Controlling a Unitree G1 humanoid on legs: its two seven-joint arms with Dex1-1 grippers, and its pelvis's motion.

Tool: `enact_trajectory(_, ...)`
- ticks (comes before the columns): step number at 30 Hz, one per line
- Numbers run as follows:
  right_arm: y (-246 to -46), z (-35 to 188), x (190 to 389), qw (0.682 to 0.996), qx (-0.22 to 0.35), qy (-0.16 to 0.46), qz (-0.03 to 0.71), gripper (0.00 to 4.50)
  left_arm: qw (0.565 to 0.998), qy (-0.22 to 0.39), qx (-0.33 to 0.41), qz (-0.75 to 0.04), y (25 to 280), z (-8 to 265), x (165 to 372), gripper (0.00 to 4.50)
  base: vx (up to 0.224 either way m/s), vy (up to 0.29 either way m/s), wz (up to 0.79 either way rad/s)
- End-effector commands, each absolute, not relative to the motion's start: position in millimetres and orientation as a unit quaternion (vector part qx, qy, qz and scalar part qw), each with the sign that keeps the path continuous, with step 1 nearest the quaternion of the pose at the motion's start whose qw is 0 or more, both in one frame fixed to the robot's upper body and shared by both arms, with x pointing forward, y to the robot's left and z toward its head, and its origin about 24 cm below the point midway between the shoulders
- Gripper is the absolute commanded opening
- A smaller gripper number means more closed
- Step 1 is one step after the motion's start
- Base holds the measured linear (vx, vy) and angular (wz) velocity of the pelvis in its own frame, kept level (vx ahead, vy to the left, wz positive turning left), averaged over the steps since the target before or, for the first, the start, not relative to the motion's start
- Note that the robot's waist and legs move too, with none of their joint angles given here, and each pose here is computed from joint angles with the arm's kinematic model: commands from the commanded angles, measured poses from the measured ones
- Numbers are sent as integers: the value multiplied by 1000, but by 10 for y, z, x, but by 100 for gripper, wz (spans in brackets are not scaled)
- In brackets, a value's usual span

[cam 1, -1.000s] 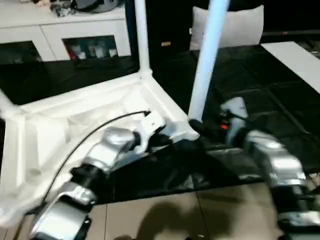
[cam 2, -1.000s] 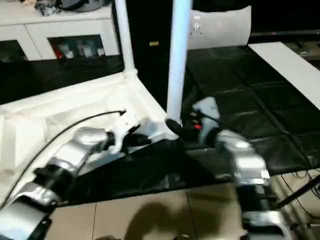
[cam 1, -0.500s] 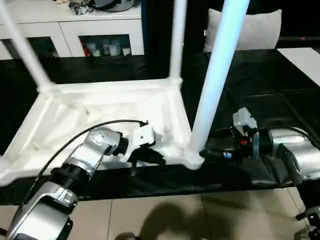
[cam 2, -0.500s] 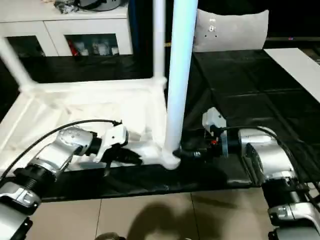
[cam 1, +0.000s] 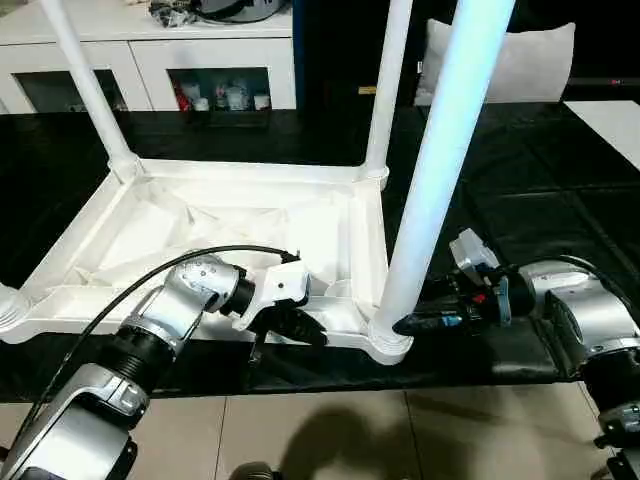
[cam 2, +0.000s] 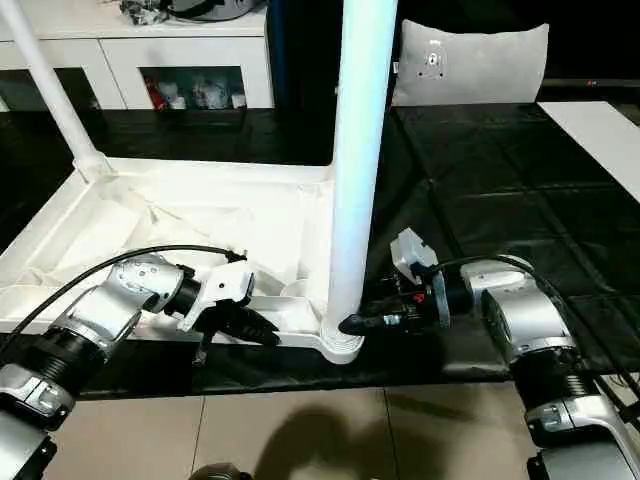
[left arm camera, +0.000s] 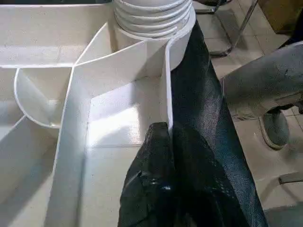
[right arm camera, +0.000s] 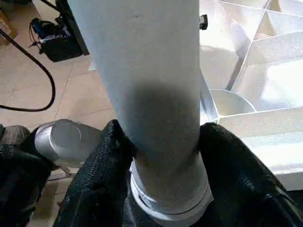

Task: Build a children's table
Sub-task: Rotate leg to tighten

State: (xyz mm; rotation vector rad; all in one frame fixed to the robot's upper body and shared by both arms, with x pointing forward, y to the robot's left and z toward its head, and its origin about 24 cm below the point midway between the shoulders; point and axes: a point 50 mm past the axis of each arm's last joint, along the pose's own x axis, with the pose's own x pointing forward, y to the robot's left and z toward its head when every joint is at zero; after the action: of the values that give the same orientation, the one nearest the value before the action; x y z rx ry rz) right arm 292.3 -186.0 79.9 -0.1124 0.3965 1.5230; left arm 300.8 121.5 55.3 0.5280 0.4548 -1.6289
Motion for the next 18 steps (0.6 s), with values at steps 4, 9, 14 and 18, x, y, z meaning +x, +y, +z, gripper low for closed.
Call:
enact_trajectory(4,-1775,828,2915,694,-34,165,700,193,596,214,232,-738,1138,491,2923,0,0,0,0)
enact_trajectory(9,-1717,809,2843,707,-4,152,690,191,637,226,200,-709,1089,501,2965,0,0,0,0)
enact_trajectory(14,-1508,746,3036,824,5,138,550,191,721,229,152,-636,903,510,3100,0,0,0,0)
enact_trajectory(18,-1293,754,3160,880,31,134,454,190,768,234,116,-585,700,526,3189,0,0,0,0)
